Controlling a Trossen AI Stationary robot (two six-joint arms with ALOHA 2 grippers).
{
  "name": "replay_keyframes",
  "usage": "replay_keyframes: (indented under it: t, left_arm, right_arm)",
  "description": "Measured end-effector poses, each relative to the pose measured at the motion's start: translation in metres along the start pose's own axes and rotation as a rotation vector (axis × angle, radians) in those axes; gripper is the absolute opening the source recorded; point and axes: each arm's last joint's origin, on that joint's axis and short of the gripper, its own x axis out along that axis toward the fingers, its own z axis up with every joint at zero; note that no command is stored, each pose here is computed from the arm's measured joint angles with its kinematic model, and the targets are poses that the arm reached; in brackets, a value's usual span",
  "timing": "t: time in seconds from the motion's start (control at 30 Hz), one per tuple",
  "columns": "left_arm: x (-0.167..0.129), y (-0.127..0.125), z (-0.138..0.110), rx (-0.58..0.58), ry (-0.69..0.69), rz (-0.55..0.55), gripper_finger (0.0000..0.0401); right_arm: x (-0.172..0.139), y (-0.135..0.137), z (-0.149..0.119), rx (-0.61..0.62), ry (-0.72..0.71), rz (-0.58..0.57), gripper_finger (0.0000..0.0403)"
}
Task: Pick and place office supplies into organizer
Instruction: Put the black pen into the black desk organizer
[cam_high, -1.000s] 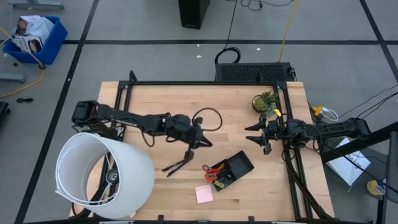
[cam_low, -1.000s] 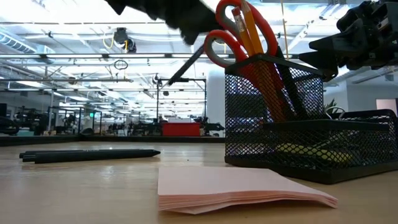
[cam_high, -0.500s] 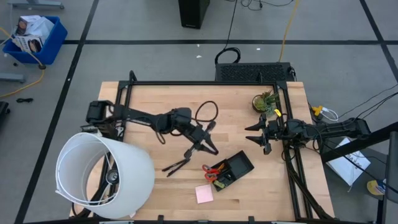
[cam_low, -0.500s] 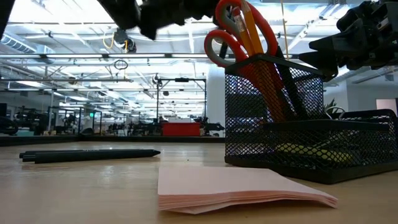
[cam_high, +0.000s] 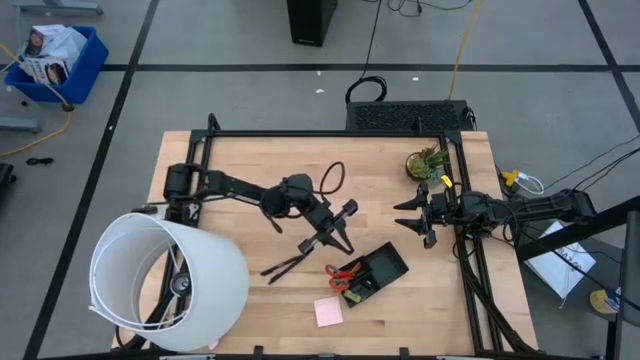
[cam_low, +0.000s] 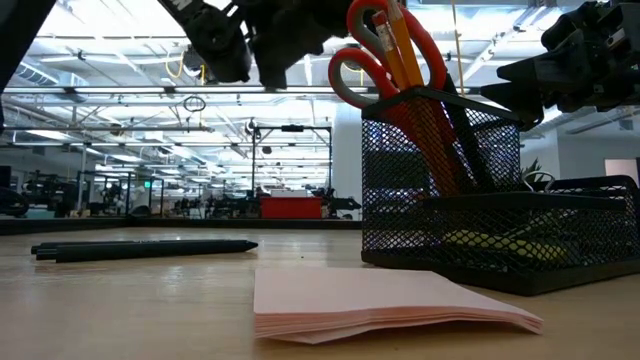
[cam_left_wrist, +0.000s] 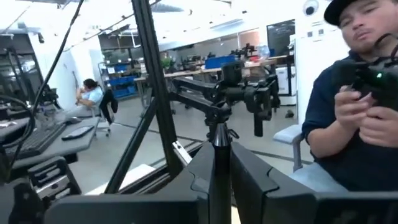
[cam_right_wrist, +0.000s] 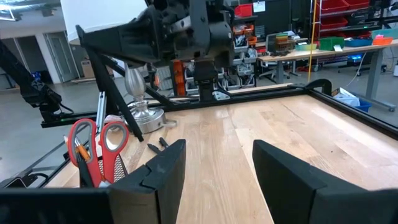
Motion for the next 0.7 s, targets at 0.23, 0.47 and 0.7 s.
replay_keyframes:
  t: [0.23, 0.47, 0.7]
  left_arm:
    - [0.018, 0.000, 0.010, 0.029, -0.034, -0.082, 0.0032]
    - [0.024, 0.001, -0.001, 0.065, -0.050, -0.143, 0.0037]
    - [0.037, 0.016, -0.013, 0.035, -0.057, -0.194, 0.0035]
  right_arm:
    - [0.000, 0.000, 0.000, 0.000, 0.000, 0.000, 0.0183]
    - [0.000, 0.000, -0.001, 0.000, 0.008, -0.001, 0.0183]
    - [0.000, 0.000, 0.000, 0.000, 0.002, 0.000, 0.0183]
